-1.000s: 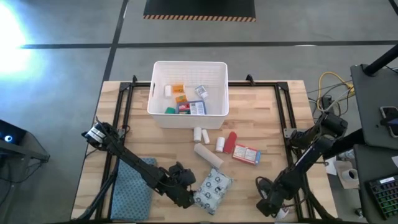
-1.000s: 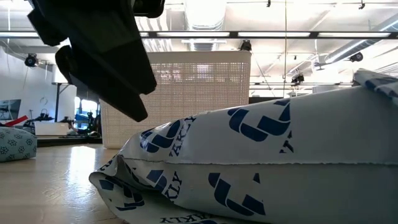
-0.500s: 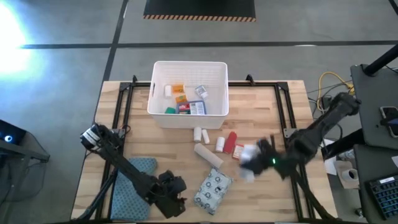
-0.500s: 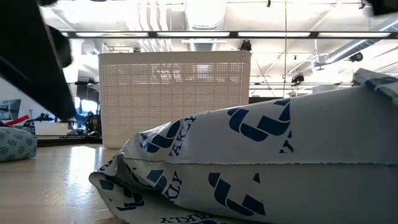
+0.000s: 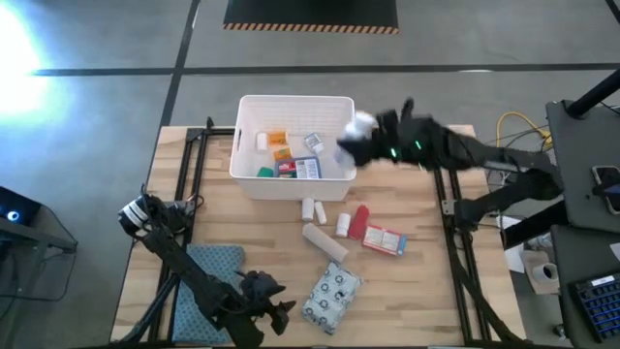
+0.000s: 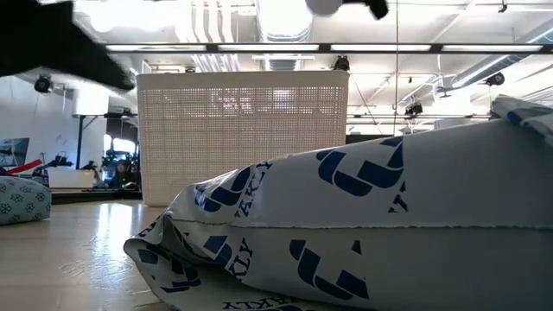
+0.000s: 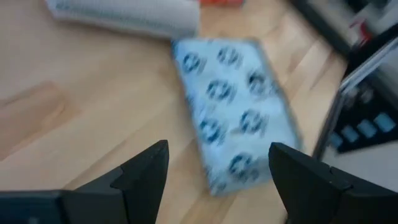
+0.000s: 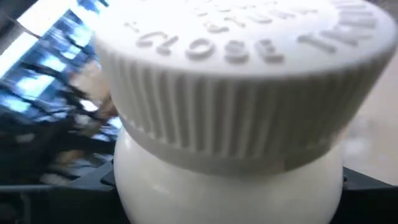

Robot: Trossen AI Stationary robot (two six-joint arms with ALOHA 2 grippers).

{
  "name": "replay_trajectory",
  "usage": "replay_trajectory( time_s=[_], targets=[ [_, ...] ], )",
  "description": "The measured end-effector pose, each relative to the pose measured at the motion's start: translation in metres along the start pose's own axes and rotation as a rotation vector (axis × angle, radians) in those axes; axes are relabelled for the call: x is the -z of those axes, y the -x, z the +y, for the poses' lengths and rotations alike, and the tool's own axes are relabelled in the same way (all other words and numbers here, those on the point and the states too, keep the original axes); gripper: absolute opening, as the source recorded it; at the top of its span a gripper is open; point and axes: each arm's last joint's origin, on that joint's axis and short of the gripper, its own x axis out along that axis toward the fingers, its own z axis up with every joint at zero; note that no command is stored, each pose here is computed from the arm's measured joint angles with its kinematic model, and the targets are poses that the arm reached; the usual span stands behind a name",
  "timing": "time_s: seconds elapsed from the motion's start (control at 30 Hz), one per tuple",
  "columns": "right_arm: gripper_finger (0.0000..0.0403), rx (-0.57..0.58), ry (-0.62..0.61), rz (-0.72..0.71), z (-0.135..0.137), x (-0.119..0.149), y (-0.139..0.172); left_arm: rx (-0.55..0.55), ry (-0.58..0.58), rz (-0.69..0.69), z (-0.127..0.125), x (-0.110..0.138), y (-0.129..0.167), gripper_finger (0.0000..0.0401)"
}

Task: Pick & place medical supplies in basket/bin
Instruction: Put the white purple pill bottle into the white bin, then put the band aid box into the white bin

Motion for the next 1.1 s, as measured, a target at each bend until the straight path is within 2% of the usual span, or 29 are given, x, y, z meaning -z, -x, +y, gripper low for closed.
replay_trajectory(
  time_s=[0.13, 0.3, 0.4, 0.53, 0.63, 0.77, 0.9, 1.0, 1.1],
  targets=[
    [0.0264, 0.178, 0.131, 0.083, -0.017, -0.018, -0.039, 0.042, 0.051, -0.075, -0.006, -0.003, 0.0, 0.0255],
    [0.0289, 0.377, 0.169, 0.319, -0.042, -0.019, -0.086, 0.063, 0.111, -0.159, -0.009, -0.006, 0.0, 0.0255],
    [0.031, 0.394, 0.318, 0.347, -0.035, -0.016, -0.102, 0.067, 0.172, -0.176, -0.009, -0.006, 0.0, 0.0255],
    [0.0334, 0.342, 0.494, 0.35, -0.013, -0.011, -0.114, 0.068, 0.207, -0.187, -0.009, -0.007, 0.0, 0.0255],
    [0.0347, 0.324, 0.613, 0.359, -0.006, -0.013, -0.123, 0.063, 0.219, -0.208, -0.008, -0.01, -0.002, 0.0255],
    [0.0353, 0.359, 0.669, 0.391, -0.005, -0.02, -0.126, 0.049, 0.241, -0.235, -0.007, -0.018, -0.009, 0.0255],
    [0.0352, 0.341, 0.754, 0.432, 0.001, -0.021, -0.117, 0.033, 0.268, -0.25, -0.006, -0.025, -0.016, 0.0255],
    [0.0352, 0.318, 0.812, 0.476, 0.009, -0.019, -0.096, 0.023, 0.28, -0.248, -0.005, -0.03, -0.02, 0.0255],
    [0.0352, 0.317, 0.755, 0.604, 0.013, -0.01, -0.066, 0.012, 0.308, -0.196, -0.004, -0.034, -0.025, 0.0255]
  ],
)
